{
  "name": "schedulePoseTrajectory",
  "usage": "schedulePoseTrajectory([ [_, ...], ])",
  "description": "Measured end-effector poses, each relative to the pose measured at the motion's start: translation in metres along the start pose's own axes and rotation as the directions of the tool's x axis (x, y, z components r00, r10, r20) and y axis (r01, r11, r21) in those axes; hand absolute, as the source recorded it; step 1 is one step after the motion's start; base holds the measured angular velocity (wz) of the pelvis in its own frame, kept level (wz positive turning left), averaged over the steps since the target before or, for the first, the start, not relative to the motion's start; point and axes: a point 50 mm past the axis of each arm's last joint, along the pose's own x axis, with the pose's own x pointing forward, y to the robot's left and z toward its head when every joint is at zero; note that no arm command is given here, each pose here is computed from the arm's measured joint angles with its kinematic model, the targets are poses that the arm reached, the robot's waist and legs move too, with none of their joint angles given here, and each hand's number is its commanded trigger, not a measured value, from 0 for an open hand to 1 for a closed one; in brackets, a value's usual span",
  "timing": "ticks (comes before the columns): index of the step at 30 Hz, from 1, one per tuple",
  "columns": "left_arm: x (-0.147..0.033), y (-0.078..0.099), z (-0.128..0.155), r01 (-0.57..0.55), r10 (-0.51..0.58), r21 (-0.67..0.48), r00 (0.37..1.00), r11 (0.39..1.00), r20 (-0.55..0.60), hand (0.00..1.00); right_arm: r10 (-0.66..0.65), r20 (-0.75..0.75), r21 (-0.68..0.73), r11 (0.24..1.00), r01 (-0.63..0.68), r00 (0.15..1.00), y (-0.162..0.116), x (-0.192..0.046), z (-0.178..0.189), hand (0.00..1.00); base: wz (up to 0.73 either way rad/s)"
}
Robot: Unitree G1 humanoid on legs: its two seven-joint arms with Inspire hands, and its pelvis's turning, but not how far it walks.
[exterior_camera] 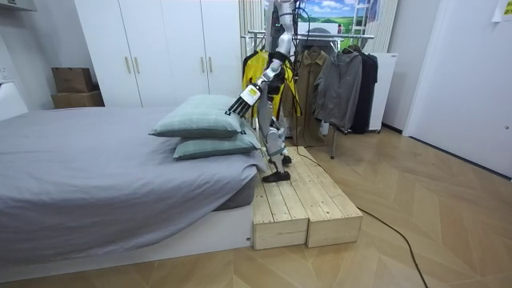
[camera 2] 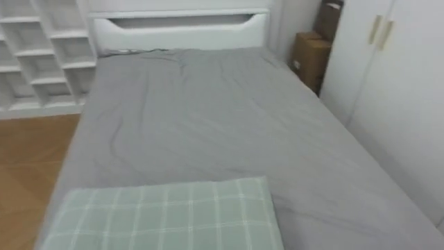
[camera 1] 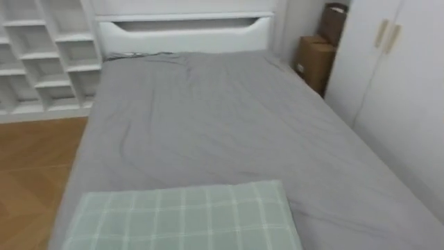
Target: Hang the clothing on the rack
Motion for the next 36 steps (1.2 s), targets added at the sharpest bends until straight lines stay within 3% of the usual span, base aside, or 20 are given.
schedulePoseTrajectory([
  [6,-0.009,0.033,-0.039,-0.129,0.141,0.073,0.971,0.989,-0.191,0.0,-0.035,-0.01,0.01,0.999,0.035,0.999,-0.001,-0.001,-0.003,0.0,0.78],
  [15,-0.015,0.027,-0.05,-0.138,0.152,0.07,0.951,0.988,-0.269,0.0,0.012,0.073,-0.072,0.997,-0.007,0.997,0.006,0.002,0.023,0.0,0.3],
  [28,-0.032,0.014,-0.074,-0.078,0.122,0.124,0.907,0.989,-0.404,0.0,-0.006,-0.02,-0.098,0.995,0.004,1.0,0.0,-0.002,-0.011,0.0,0.13],
  [36,-0.024,0.015,-0.064,-0.09,0.134,0.132,0.914,0.987,-0.383,0.0,-0.017,-0.04,-0.079,0.997,0.014,0.999,-0.003,-0.003,-0.016,0.0,0.0],
])
